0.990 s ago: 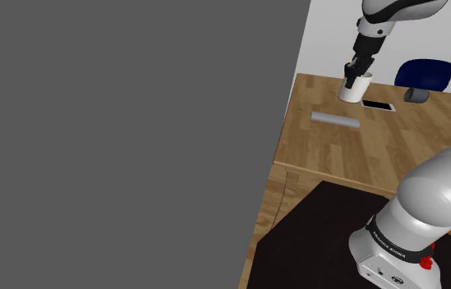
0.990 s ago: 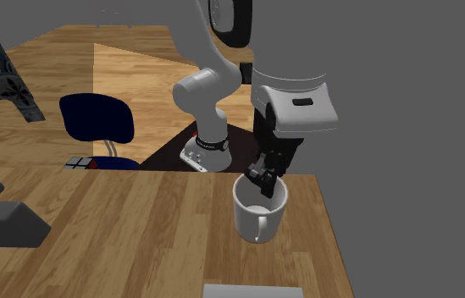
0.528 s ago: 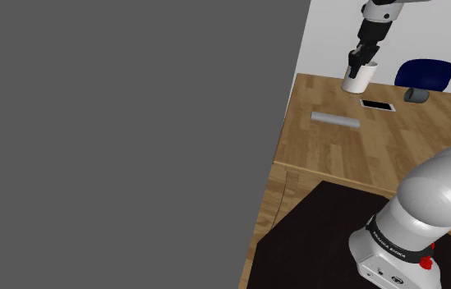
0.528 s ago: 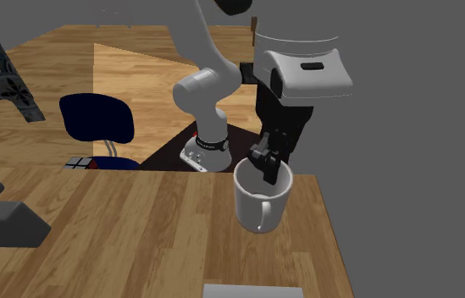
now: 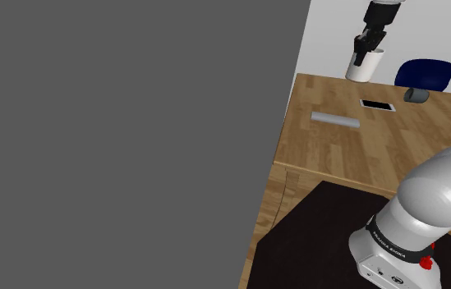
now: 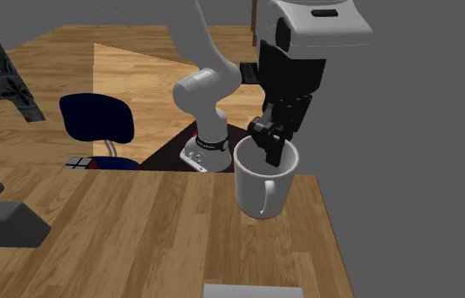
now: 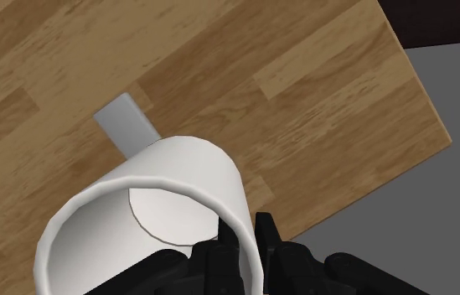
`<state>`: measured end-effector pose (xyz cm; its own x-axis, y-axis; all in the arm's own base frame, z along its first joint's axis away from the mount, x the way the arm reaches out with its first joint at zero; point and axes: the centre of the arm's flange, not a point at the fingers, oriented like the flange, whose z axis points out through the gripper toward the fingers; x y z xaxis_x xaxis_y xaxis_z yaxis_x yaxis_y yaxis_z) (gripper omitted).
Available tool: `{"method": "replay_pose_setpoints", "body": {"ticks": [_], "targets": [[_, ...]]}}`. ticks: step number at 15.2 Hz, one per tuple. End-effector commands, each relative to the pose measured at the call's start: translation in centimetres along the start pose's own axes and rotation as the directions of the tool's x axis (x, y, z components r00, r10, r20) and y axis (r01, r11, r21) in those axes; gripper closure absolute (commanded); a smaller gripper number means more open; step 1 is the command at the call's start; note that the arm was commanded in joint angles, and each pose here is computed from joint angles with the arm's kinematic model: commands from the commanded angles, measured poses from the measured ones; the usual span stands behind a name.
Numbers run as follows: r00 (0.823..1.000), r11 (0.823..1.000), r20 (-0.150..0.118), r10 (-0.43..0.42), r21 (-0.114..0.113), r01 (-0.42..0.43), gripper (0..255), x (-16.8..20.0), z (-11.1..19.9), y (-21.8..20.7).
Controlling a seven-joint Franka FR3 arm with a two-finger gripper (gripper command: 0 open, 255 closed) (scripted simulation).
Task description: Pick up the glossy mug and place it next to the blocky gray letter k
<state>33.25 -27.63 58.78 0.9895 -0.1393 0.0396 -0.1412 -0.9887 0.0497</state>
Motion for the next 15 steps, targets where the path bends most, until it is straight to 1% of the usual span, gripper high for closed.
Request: {"method": "replay_pose_setpoints", "body": {"ticks": [1, 15], "targets": [[1.000, 1.000, 0.000, 0.000, 0.000, 0.000, 255, 0.0, -1.0, 0.1], [1.000, 1.000, 0.000, 0.000, 0.000, 0.000, 255, 0.3, -8.4, 0.5]]}}
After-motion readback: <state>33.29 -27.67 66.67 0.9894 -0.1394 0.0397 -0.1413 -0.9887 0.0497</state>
